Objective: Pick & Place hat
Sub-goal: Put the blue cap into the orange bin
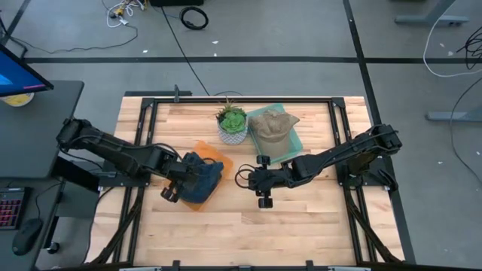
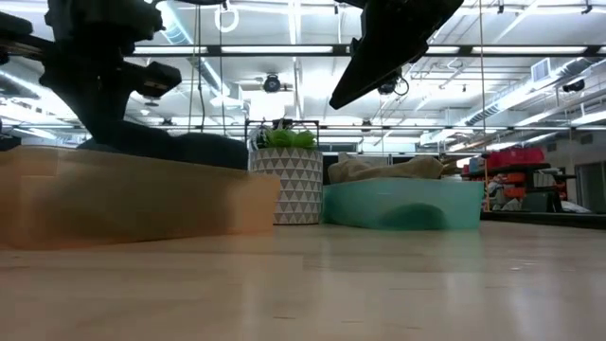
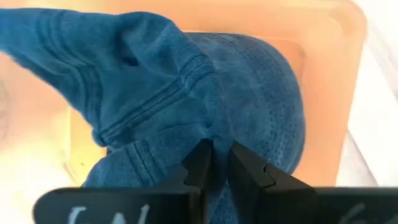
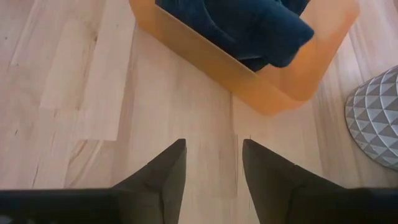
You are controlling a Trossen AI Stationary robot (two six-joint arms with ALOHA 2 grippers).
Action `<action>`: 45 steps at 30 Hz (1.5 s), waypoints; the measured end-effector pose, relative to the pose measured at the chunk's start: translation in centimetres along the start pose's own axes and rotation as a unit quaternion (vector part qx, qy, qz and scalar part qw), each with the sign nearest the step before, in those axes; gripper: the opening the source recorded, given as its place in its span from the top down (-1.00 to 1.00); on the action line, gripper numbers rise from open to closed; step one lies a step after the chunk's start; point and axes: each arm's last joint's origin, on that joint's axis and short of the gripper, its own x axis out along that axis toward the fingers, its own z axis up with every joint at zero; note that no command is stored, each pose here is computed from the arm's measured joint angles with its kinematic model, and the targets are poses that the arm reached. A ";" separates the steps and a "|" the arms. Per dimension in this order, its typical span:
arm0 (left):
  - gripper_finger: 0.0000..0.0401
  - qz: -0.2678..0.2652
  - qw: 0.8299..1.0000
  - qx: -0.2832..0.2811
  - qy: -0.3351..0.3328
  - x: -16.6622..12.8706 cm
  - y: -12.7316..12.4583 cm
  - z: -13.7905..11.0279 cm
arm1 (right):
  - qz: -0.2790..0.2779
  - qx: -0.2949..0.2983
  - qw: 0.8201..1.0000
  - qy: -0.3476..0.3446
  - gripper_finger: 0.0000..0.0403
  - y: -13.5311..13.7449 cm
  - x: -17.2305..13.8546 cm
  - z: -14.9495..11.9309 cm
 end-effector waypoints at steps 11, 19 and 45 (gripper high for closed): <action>0.32 0.073 0.995 -0.030 -0.057 0.2 1.5 1.3 | 0.001 0.002 1.000 -0.008 0.21 0.0 0.0 0.2; 0.14 0.090 0.983 -0.132 -0.088 -2.1 1.7 2.7 | 0.001 0.002 1.000 -0.008 0.21 0.0 0.0 0.2; 0.99 0.166 0.946 -0.278 -0.025 4.3 1.9 -2.6 | -0.002 0.006 1.000 -0.013 0.21 -0.3 0.1 0.3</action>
